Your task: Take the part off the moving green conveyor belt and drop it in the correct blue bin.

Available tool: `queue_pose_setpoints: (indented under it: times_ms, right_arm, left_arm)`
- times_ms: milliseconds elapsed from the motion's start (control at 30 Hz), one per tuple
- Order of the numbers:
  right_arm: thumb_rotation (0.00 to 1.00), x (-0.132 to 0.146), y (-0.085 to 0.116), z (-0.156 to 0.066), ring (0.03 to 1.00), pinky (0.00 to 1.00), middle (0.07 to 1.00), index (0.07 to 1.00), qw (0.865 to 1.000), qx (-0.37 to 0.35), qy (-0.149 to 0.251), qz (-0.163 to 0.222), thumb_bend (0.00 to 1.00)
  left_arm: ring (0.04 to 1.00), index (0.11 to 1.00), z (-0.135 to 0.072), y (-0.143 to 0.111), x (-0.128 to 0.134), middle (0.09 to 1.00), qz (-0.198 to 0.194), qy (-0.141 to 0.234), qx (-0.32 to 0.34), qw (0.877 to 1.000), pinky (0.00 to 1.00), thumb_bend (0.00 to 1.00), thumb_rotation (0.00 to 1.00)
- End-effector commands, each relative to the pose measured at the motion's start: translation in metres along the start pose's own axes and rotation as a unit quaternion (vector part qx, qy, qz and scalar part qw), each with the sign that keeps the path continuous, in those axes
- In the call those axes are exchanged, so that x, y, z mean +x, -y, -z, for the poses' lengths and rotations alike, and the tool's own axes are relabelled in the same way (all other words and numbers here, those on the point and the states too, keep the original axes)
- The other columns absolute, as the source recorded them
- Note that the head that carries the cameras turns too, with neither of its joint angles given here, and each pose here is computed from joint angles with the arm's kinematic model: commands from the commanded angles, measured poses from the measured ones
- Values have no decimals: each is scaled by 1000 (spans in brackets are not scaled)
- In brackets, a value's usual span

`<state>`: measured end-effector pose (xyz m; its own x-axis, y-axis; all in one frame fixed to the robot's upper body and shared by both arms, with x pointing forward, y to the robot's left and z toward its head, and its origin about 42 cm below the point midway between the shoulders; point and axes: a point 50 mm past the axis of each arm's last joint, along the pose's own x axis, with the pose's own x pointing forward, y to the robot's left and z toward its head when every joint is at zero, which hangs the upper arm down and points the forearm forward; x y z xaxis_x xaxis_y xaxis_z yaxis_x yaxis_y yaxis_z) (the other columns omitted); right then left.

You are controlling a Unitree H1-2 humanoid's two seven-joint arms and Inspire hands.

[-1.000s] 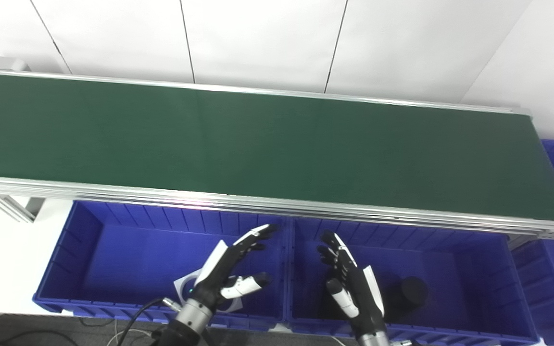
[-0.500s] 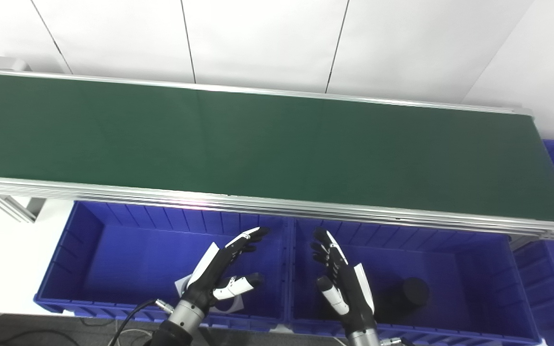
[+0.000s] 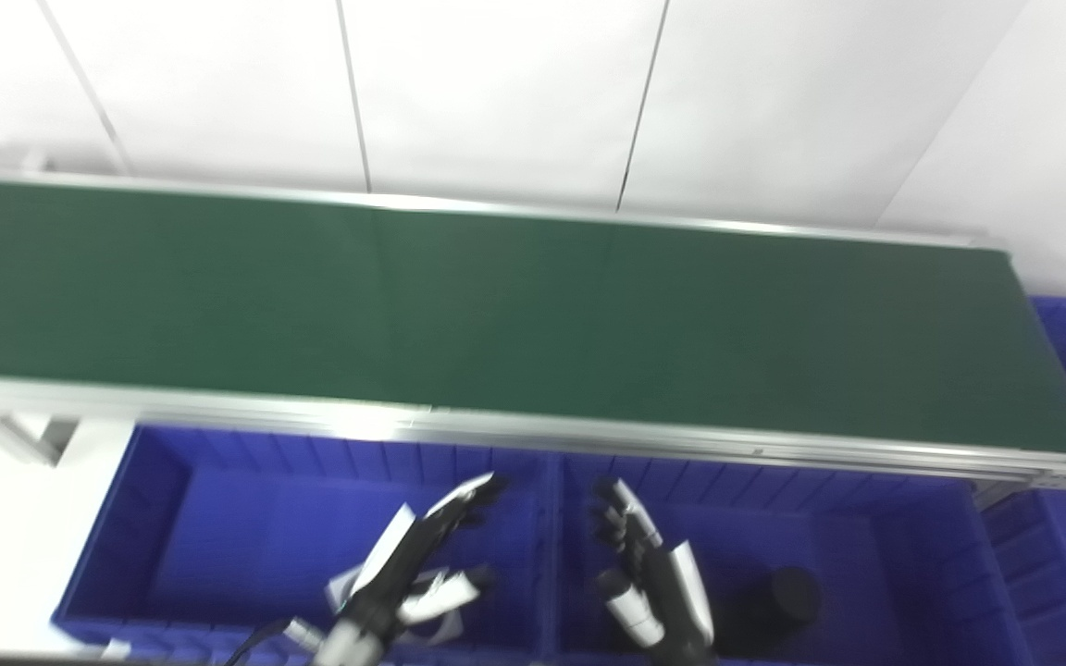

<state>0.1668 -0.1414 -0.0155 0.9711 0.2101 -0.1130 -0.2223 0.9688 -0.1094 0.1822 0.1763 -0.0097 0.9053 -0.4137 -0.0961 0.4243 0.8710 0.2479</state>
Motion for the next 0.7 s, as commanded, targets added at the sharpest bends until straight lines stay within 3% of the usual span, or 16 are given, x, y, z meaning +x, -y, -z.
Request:
queue_pose_setpoints:
  times_ms: [0,667]
  right_arm:
    - [883,9,-5,-12,875,833,918,923,999,13,41,4,975]
    - [931,4,1,-20,887,842,926,948,998,4,59,5,994]
  left_arm:
    - [897,880,-7,-8,6,906,-13,30,4,999,852,833,888]
    - [886,861,-20,2,5,895,-22,56,7,998,833,857,952]
